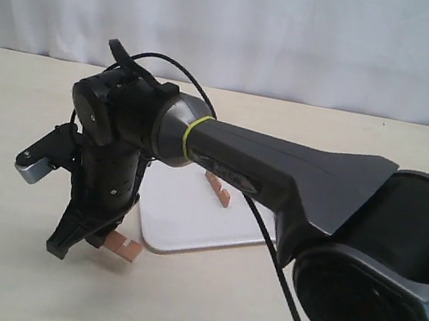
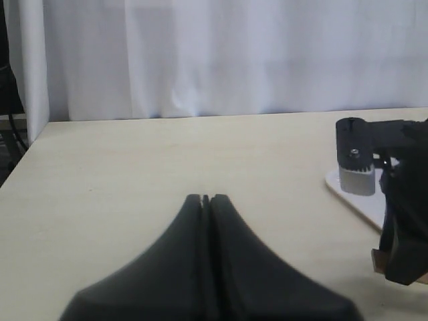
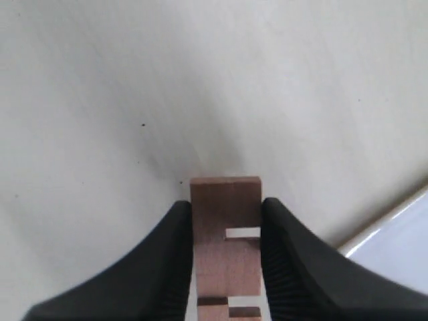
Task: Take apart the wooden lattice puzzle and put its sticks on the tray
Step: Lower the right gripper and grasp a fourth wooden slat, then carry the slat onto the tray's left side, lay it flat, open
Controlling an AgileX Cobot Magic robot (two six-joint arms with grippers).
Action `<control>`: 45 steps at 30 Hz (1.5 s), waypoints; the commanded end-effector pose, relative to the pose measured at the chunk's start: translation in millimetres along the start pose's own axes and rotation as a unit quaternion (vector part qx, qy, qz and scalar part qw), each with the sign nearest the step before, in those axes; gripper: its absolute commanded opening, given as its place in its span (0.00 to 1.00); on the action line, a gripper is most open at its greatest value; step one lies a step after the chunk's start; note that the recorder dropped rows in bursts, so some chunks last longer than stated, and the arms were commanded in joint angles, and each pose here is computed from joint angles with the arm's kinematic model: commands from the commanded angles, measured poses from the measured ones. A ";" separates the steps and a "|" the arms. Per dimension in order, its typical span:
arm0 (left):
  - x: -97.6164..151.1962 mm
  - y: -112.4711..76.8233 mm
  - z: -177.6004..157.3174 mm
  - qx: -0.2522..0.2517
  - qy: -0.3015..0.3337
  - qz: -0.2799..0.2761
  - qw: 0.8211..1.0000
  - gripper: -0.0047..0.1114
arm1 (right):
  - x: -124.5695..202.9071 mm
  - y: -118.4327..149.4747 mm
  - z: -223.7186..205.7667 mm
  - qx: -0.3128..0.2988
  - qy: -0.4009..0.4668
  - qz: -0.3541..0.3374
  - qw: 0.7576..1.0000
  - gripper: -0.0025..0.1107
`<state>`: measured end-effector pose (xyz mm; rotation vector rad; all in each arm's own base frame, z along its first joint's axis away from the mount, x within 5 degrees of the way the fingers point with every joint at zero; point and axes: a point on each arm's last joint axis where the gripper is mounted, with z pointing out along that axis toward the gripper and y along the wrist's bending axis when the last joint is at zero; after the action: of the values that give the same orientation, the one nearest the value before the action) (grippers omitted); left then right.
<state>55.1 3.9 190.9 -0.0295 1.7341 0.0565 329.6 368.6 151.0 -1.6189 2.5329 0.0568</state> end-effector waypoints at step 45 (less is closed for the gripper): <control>-0.4 -0.6 0.1 0.005 -0.005 0.000 1.000 0.04 | 43.4 -120.4 5.0 0.086 -0.033 0.289 0.953 0.51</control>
<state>55.1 3.9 190.9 -0.0295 1.7341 0.0565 422.0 279.2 142.7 -0.7775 2.7660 -0.0565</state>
